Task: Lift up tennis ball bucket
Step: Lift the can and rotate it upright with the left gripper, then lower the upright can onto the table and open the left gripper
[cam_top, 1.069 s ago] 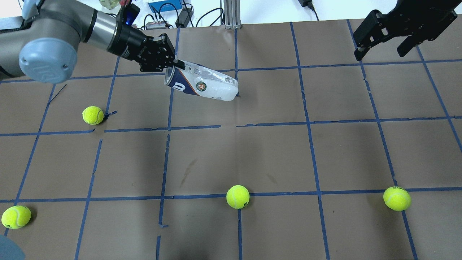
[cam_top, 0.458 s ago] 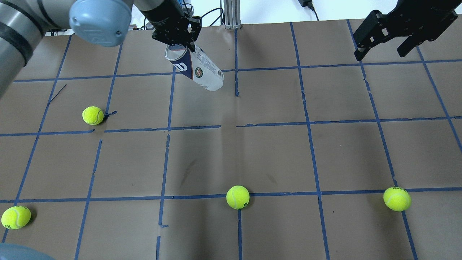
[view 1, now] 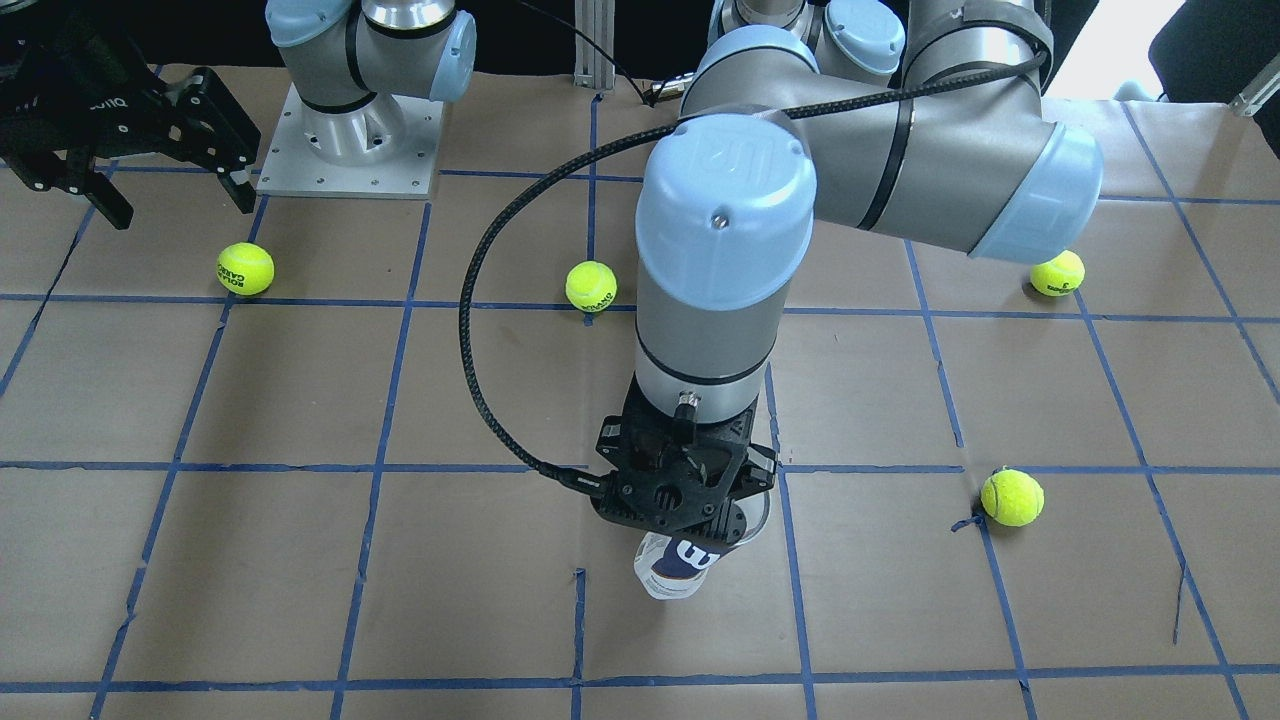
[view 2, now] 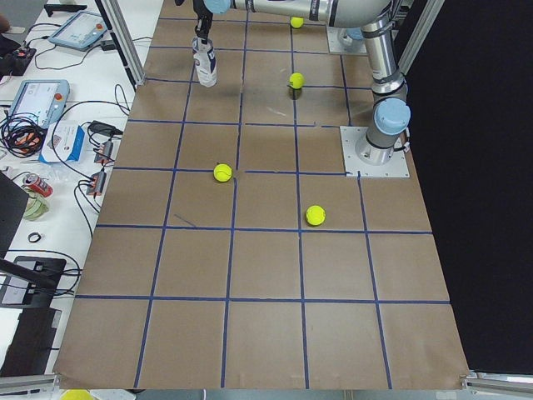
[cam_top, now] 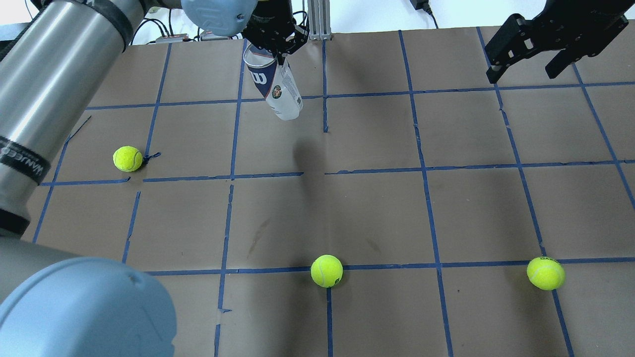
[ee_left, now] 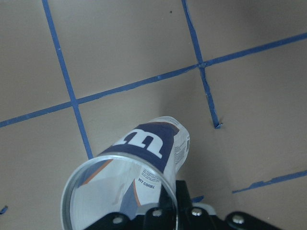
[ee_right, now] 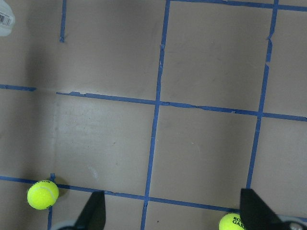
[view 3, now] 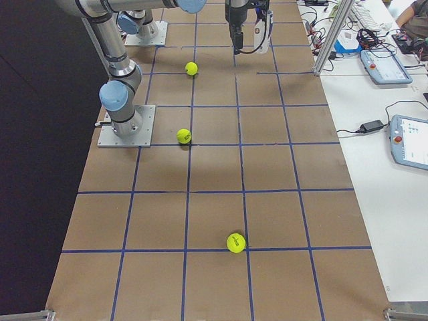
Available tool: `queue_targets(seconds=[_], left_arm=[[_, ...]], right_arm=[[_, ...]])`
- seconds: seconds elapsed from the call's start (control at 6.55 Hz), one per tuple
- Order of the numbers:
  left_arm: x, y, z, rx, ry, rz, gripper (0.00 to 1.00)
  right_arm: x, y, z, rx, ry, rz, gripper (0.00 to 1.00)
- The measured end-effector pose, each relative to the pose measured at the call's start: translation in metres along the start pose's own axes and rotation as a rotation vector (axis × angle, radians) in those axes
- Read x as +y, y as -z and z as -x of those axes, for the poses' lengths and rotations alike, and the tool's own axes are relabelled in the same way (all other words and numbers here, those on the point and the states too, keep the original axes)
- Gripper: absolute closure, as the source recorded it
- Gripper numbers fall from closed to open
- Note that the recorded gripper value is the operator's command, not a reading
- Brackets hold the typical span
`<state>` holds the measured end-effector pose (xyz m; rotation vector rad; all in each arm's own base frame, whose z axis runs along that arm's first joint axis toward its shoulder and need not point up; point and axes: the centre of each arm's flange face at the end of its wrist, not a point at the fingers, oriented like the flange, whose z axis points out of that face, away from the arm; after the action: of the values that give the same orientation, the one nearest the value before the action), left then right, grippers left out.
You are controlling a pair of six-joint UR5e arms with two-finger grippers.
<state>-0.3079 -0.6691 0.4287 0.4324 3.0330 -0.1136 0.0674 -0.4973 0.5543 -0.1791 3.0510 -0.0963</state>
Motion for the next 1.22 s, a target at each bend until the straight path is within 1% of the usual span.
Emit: queue_targets(seconds=[0.15, 0.31, 0.61, 0.92, 1.07, 1.22], left_arm=[[-0.007, -0.008, -0.009, -0.034, -0.057, 0.05, 0.99], [-0.012, -0.021, -0.019, -0.052, -0.093, 0.075, 0.99], [-0.02, -0.048, -0.029, -0.059, -0.124, 0.095, 0.98], [-0.018, -0.062, -0.031, -0.058, -0.113, 0.083, 0.97], [-0.013, -0.069, -0.032, -0.058, -0.106, 0.074, 0.75], [-0.009, -0.074, -0.033, -0.058, -0.102, 0.064, 0.11]], right_arm=[[0.0, 0.0, 0.0, 0.0, 0.0, -0.001, 0.0], [0.0, 0.0, 0.0, 0.0, 0.0, 0.0, 0.0], [0.0, 0.0, -0.001, 0.0, -0.002, 0.001, 0.0], [0.0, 0.0, -0.001, 0.0, -0.001, 0.0, 0.0], [0.0, 0.0, -0.001, 0.0, -0.001, 0.0, 0.0], [0.0, 0.0, -0.001, 0.0, -0.001, 0.0, 0.0]])
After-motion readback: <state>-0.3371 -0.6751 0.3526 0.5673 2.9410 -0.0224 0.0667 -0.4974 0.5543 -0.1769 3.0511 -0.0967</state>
